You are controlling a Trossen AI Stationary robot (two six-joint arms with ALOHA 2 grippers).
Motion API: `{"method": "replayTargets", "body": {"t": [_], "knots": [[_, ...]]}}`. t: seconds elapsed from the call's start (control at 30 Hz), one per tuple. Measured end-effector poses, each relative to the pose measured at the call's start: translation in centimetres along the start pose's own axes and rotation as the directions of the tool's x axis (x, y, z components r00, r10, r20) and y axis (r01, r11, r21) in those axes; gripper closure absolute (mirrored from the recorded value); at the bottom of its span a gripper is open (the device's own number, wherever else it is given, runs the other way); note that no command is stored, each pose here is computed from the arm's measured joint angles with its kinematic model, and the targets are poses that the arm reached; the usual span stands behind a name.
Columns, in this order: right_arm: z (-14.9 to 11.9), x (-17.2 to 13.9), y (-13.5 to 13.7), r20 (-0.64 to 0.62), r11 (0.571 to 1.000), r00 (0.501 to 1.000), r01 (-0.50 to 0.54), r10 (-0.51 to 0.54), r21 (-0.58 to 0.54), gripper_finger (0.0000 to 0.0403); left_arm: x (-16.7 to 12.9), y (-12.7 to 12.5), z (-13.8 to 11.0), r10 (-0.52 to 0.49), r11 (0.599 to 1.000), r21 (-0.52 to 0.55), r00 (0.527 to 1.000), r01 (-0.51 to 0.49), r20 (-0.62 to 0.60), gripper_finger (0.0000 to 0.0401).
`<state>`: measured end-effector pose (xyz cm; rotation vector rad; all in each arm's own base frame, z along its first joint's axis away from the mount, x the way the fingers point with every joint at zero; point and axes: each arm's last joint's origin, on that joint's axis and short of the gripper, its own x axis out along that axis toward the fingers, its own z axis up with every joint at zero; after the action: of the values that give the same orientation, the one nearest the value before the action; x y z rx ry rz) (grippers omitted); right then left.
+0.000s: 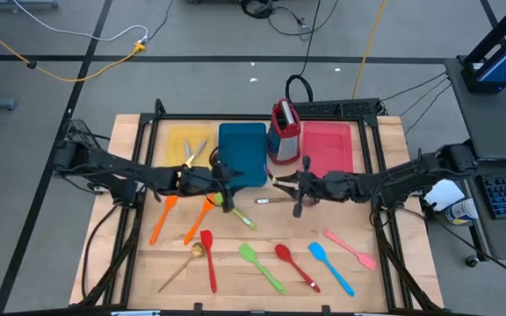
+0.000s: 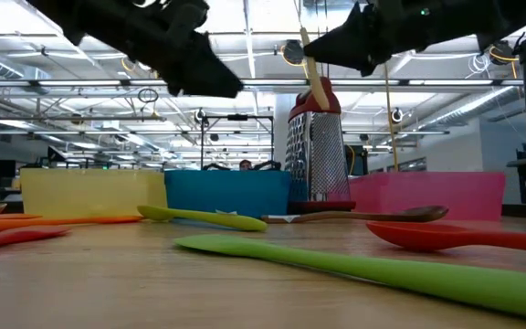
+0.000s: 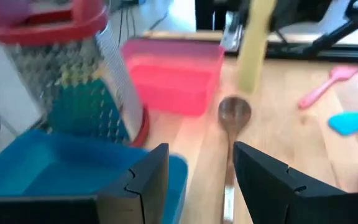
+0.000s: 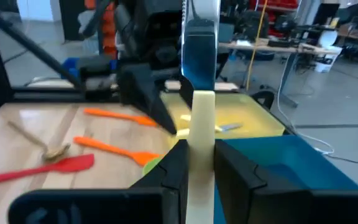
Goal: Pick & Place Kitchen Items
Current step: Put the yellow table knife into the yellow bin
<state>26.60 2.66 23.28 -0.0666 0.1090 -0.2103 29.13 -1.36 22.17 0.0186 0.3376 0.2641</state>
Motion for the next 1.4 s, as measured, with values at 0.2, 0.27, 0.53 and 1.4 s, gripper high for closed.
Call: {"method": "replayTargets", "body": {"t": [0.2,0.27,0.53,1.4], "knots": [[-0.1,0.5,-0.6,0.017,0.997,0.998,-0.069,0.068,0.036,0.0353,2.2,-1.1,-0.5,-0.134,0.991,0.019,0.984,0.133,0.121,0.0217],[-0.1,0.6,-0.8,0.019,0.996,0.997,-0.078,0.077,0.040,0.0353,2.8,-1.4,-0.6,-0.164,0.986,0.020,0.973,0.163,0.164,0.0217],[0.2,0.6,-0.7,0.047,0.992,0.992,-0.122,0.120,0.041,0.0353,4.6,-1.2,-1.3,-0.175,0.984,0.003,0.947,0.181,0.270,0.0217],[0.9,0.6,-0.8,0.123,0.993,0.986,-0.116,0.111,0.035,0.0353,5.9,-1.1,2.1,-0.233,0.972,0.059,0.900,0.227,0.369,0.0217]]}}
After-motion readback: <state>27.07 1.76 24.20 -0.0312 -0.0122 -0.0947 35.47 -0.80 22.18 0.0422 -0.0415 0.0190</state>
